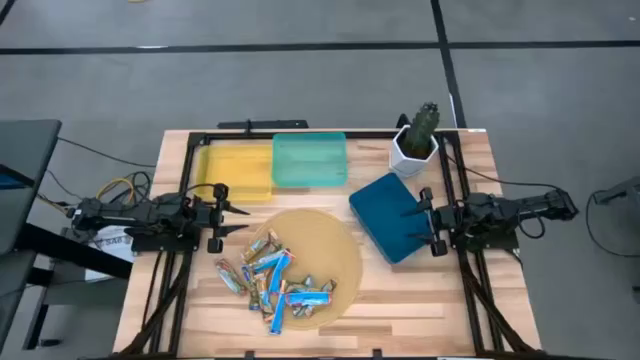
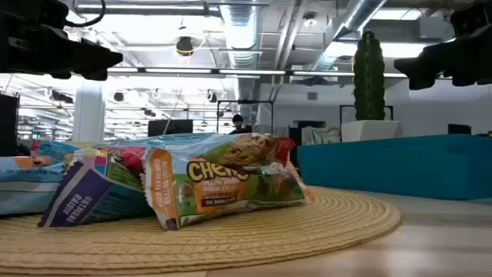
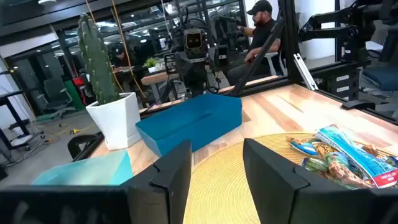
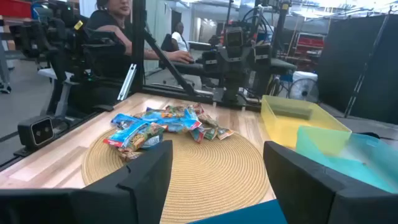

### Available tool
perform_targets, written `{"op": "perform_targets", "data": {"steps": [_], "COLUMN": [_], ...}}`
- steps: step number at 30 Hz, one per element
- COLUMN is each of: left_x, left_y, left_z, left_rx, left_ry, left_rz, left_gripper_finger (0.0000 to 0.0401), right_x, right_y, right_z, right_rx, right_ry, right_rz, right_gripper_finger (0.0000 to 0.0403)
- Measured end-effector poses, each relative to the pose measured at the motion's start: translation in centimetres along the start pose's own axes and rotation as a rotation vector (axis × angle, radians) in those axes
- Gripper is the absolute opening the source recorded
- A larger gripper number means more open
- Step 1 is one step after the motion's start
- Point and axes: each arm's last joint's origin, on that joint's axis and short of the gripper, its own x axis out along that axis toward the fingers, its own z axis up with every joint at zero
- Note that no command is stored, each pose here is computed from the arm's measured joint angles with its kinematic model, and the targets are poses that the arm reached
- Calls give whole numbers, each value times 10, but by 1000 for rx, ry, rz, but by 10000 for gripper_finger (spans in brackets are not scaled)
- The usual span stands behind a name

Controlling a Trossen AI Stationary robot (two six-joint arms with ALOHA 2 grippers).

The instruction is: Pick and place Granola Bars by type

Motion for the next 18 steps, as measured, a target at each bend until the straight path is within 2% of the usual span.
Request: {"op": "perform_targets", "data": {"steps": [18], "left_x": [0], "left_y": [0], "left_z": [0], "left_rx": [0], "left_ry": [0], "left_rz": [0], "left_gripper_finger": [140], "right_x": [0], "right_y": [0], "right_z": [0], "right_rx": [0], "right_ry": [0], "right_rz": [0], "right_gripper_finger": [244]}}
